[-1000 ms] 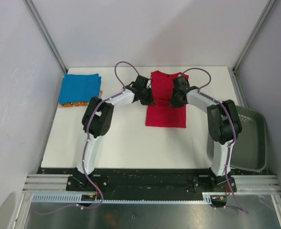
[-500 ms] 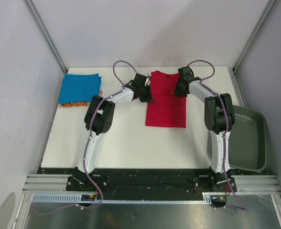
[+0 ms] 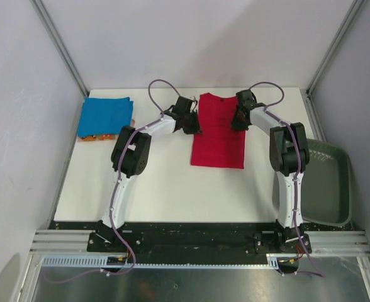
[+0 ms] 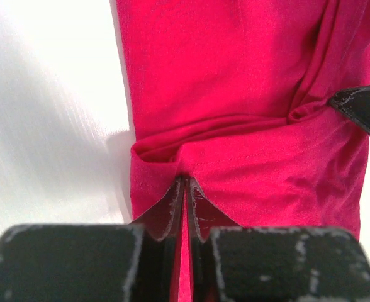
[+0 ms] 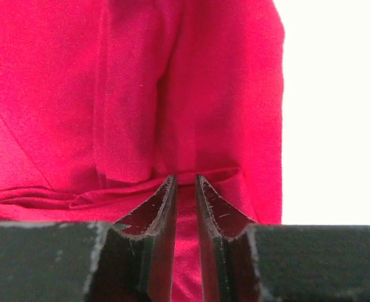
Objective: Fold and stack the t-shirts
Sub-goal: Fold the folded rectangular tshirt in 1/3 of the way
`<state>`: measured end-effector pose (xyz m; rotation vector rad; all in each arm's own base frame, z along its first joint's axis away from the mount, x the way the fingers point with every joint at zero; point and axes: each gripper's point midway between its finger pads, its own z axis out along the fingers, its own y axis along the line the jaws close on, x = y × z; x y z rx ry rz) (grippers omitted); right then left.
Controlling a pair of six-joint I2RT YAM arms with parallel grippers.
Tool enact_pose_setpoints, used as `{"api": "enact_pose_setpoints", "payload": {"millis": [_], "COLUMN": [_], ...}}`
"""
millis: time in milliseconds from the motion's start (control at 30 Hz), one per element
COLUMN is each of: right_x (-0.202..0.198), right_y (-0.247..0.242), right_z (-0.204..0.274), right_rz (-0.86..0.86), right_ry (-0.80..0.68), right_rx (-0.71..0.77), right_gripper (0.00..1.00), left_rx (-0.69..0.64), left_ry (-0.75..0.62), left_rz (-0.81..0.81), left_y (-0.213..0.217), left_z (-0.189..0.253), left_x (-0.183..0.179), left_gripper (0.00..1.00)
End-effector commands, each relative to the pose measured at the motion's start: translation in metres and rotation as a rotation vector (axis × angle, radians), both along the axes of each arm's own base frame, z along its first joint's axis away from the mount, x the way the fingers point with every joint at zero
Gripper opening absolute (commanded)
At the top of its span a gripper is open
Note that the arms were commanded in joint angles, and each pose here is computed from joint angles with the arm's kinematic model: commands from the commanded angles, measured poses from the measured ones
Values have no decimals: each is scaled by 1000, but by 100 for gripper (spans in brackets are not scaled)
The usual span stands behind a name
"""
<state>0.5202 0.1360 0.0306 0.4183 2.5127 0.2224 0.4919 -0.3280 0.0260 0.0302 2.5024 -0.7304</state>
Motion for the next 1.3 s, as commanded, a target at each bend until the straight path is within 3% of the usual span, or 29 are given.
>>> {"api": "enact_pose_setpoints", "payload": {"millis": [0, 300, 633, 1033, 1267], "right_x": [-2, -8, -18, -18, -15], "right_y": [-23, 30, 66, 40, 33], "right_z": [38, 93, 60, -10, -2], "right_rz": [-37, 79, 162, 117, 97], "right_ry": [-25, -132, -68, 80, 73], "right_rx": [-62, -102, -91, -183, -167], "right_gripper": [23, 25, 25, 28, 31], "left_rx": [-12, -69, -135, -89, -107], "left_ry": [-28, -97, -137, 88, 155], "left_rz": [12, -25, 14, -15, -36], "left_y": [6, 0, 24, 44, 42], "left_z": [15, 63, 132, 61, 42], "left_x": [7, 8, -22, -119, -147], "left_gripper": [9, 19, 32, 34, 37]}}
